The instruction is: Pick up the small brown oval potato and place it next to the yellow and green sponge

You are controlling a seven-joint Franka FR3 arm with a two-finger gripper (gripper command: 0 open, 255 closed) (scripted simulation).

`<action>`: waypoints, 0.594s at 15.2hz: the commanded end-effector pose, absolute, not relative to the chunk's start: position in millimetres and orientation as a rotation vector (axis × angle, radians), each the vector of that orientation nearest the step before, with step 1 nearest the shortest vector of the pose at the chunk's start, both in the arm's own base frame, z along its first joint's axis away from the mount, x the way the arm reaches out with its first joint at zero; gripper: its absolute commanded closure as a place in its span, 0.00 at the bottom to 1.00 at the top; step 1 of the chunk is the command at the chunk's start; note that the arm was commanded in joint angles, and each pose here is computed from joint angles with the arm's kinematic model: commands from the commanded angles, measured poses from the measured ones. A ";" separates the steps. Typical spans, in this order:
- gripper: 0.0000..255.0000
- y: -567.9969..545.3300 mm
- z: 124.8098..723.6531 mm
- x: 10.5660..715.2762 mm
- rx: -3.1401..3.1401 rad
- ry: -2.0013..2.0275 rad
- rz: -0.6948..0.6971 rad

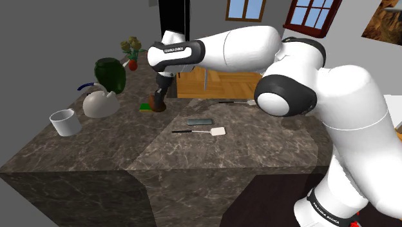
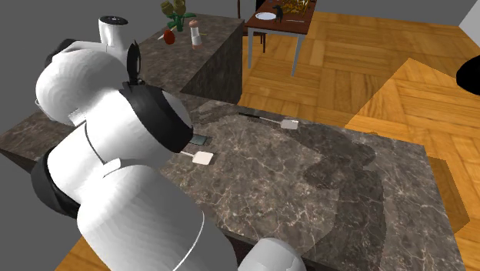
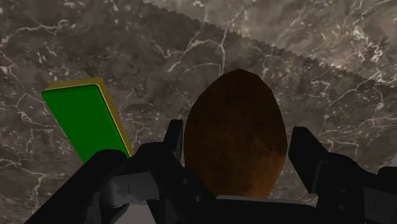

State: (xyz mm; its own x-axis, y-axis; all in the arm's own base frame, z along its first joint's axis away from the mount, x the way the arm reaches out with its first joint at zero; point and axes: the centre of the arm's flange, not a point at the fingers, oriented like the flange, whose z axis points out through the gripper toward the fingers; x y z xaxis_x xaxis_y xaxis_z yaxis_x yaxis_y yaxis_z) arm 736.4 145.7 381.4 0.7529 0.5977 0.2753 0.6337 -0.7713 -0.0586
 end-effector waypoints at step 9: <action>1.00 228.2 365.9 781.7 -2.801 -0.989 -0.364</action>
State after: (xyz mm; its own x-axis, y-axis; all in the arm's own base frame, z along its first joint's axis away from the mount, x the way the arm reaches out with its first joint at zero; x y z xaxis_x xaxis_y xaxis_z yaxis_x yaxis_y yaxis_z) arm 781.5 227.1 370.2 0.7534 0.5972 0.2751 0.6333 -0.7716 -0.0592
